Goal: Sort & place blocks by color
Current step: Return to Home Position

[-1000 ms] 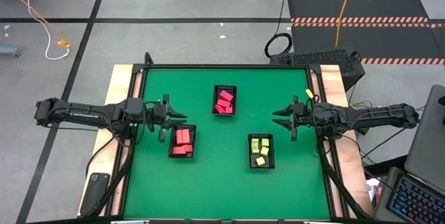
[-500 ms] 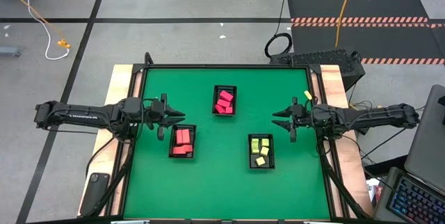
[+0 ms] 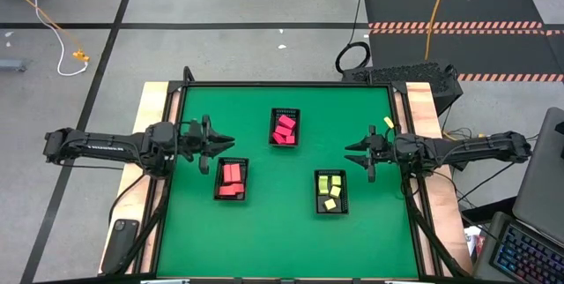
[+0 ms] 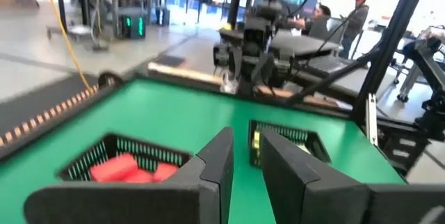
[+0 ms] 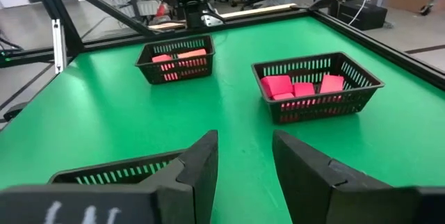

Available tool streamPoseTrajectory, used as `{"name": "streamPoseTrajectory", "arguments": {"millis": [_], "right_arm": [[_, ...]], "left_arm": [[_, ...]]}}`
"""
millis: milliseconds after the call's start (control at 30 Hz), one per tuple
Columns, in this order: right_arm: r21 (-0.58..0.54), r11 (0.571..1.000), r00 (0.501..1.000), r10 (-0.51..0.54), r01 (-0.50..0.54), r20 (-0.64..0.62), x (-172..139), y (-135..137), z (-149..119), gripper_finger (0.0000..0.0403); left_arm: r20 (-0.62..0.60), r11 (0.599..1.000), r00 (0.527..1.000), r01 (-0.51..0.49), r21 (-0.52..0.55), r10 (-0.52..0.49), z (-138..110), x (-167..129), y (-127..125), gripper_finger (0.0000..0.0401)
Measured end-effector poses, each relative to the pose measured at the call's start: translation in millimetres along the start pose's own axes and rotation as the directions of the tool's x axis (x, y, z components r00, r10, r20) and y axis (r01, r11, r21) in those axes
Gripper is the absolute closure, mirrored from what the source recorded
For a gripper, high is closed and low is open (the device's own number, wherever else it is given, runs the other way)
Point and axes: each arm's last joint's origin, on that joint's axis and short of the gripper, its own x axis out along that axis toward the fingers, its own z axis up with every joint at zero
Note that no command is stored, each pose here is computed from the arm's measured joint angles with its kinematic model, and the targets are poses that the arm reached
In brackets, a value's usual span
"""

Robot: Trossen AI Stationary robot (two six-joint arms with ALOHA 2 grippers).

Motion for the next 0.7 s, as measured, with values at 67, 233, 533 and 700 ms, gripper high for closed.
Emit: {"name": "streamPoseTrajectory", "arguments": {"millis": [67, 233, 533, 700], "right_arm": [[-0.001, 1.000, 1.000, -0.002, 0.002, -0.006, 0.0, -0.1, -0.6, 0.0273], [-0.019, 1.000, 1.000, -0.004, 0.004, -0.005, 0.0, -0.2, -0.5, 0.0273], [0.018, 1.000, 1.000, -0.007, 0.006, 0.015, 1.7, -1.6, -9.1, 0.0273], [0.036, 0.999, 0.990, 0.013, -0.018, 0.139, 2.9, -2.3, -14.1, 0.0273]], "left_arm": [[-0.040, 1.000, 0.999, 0.001, -0.019, -0.002, -3.8, 0.0, 0.4, 0.0327], [-0.136, 1.000, 0.991, 0.003, -0.028, -0.007, -13.1, -0.8, 0.0, 0.0327], [-0.185, 1.000, 0.983, 0.014, 0.016, -0.011, -17.8, -1.8, -0.9, 0.0356], [-0.197, 0.999, 0.980, 0.016, 0.033, -0.009, -18.3, -6.3, -0.6, 0.0396]]}}
